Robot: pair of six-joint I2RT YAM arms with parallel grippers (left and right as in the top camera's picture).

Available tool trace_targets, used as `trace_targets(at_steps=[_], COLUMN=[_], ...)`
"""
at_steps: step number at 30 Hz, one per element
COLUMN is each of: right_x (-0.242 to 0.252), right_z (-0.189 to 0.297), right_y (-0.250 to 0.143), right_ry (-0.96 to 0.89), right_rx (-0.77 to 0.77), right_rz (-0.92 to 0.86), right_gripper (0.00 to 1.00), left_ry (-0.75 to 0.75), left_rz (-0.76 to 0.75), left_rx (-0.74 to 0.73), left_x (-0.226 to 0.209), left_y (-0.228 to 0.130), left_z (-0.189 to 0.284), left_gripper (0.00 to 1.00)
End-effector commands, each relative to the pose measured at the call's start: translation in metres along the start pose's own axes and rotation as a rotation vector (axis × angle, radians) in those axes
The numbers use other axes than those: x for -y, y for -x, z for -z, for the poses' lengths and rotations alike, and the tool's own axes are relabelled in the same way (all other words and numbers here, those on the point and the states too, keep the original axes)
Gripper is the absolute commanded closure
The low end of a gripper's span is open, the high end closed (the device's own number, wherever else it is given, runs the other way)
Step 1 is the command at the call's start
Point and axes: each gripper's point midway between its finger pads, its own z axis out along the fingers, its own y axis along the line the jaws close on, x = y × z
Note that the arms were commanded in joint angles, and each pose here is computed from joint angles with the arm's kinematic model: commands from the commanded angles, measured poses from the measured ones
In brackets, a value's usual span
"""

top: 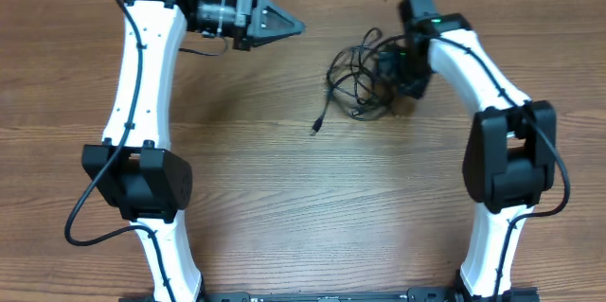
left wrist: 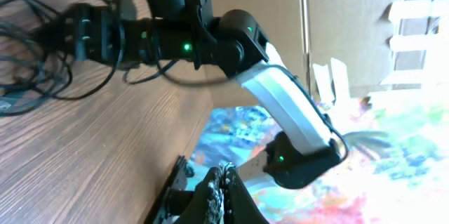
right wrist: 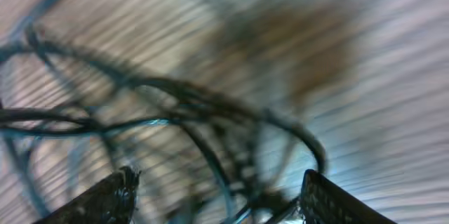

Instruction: Untangle cables

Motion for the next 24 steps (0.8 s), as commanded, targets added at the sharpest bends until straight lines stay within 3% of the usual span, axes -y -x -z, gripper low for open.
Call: trace_targets(at_steps=[1,6,11,13,16,19,24], right_x=[0.023,0.041,0.020,0.006,-0.001,0.014,0.061], right_z=[0.001,0.004,0.009,0.020,0.035,0.052,0.077], right_y=[0.010,0.005,-0.015,-0.027,-0.032,-0.019,0.025], right_ry=[-0.046,-0.053,0.109,0.207,0.249,0.123,-0.208], right_rx=[0.015,-0.049,-0.168,-0.223,-0.249,-0.205,-0.014], right_rz=[-0.046,-0.072,0.136,0.238,0.297,0.322,0.204], right_gripper=[0.25,0.21,0.20,0.20,0.20,0.18,0.10], left_ry=[-0.018,0.226,0.473,0.637,0.740,0.817,0.864], left_rz=[-0.096,-0.026,0.047,0.135,0.163,0.161,0.116], left_rx=[0.037,0.011,-0.032,-0.028,-0.031,-0.041,-0.047], left_x=[0.019,-0.024,-0.061,-0.083,-0.094,-0.099,-0.099], left_y=[-0.002,-0.012,-0.024,-0.028,-0.031,-0.033,-0.031], left_z=[0.019,0.025,0.030,0.035,0.034,0.028,0.010], left_gripper=[0.96,0.96,0.96,0.96,0.95,0.94,0.93])
